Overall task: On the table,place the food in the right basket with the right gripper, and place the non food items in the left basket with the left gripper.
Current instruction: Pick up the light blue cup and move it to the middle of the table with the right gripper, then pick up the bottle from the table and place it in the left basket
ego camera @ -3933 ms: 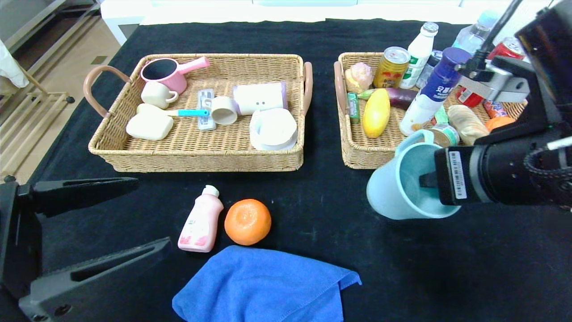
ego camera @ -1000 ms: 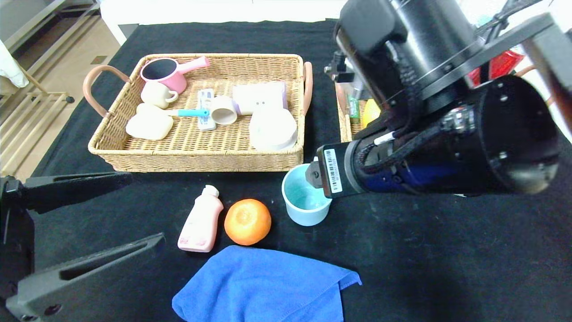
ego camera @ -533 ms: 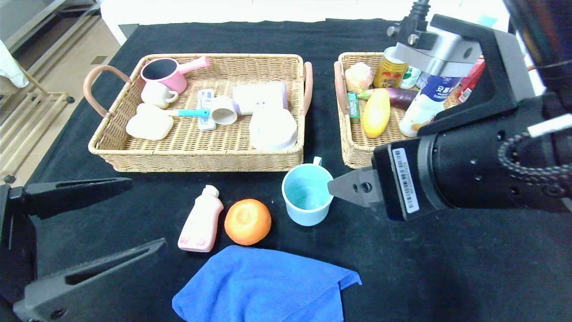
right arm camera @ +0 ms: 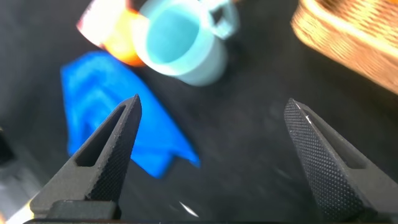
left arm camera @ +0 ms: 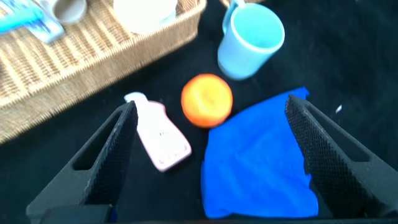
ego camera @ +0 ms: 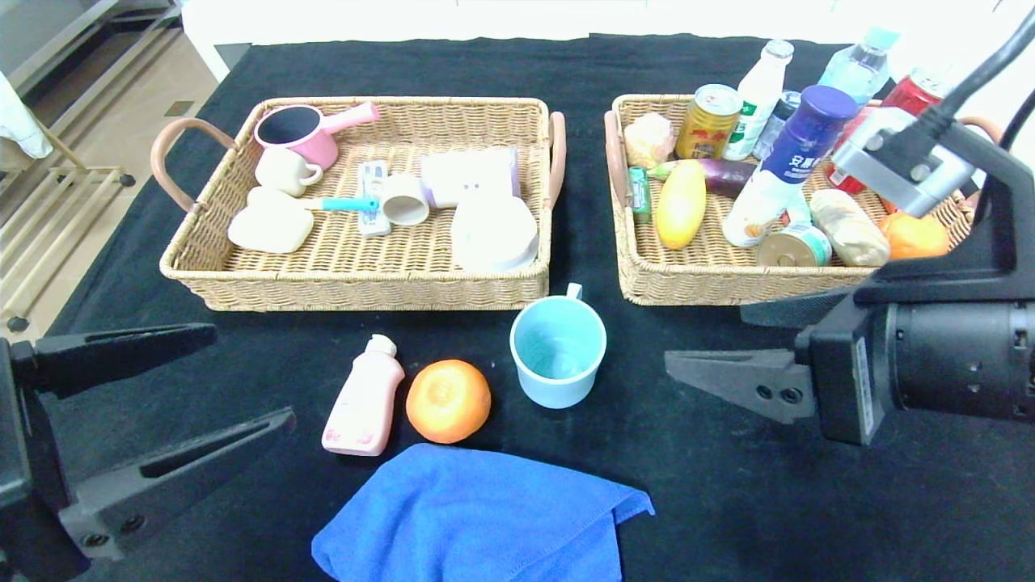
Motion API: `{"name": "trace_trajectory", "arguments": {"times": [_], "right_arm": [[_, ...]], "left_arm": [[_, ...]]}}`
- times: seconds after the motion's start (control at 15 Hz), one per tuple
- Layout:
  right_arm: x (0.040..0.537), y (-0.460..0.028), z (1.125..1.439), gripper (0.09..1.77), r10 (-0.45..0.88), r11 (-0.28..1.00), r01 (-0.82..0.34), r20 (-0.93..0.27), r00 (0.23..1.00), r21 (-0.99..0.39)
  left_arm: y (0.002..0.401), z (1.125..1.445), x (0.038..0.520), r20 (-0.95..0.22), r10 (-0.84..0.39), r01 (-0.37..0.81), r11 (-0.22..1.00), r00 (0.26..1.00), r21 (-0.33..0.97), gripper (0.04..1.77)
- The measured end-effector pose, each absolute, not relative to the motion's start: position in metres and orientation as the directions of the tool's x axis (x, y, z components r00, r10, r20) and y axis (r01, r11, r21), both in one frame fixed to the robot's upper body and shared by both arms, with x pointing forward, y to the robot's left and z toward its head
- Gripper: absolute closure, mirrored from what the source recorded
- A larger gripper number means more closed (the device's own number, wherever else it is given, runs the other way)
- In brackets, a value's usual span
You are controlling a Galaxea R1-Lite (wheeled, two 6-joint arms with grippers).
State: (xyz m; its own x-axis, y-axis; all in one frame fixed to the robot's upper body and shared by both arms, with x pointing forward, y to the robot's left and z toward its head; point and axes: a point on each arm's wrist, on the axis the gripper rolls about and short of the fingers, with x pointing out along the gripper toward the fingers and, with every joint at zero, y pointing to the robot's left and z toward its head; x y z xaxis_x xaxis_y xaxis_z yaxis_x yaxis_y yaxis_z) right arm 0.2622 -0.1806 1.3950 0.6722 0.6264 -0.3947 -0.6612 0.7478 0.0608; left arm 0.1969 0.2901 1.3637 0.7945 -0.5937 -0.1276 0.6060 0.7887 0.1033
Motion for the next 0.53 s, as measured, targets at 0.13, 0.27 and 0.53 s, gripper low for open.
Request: {"name": "trace_trajectory", "arguments": {"times": [0.13, 0.27, 0.53], "right_arm": [[0.260, -0.195, 1.381, 0.17, 0.631, 0.740, -0.671, -0.392, 0.669, 0.045], [0.253, -0.207, 1.362, 0.17, 0.662, 0.710, -0.704, -0.355, 0.661, 0.012], [0.227, -0.230, 1.343, 0.16, 0.697, 0.670, -0.741, -0.315, 0.644, -0.032]], "left_arm": [[0.290, 1.356, 0.197, -0.154, -0.591, 0.607, 0.789, 0.792, 0.094, 0.09], [0.290, 1.349, 0.196, -0.175, -0.586, 0.606, 0.791, 0.791, 0.087, 0.09], [0.291, 1.350, 0.198, -0.174, -0.557, 0.576, 0.812, 0.812, 0.092, 0.09]]}}
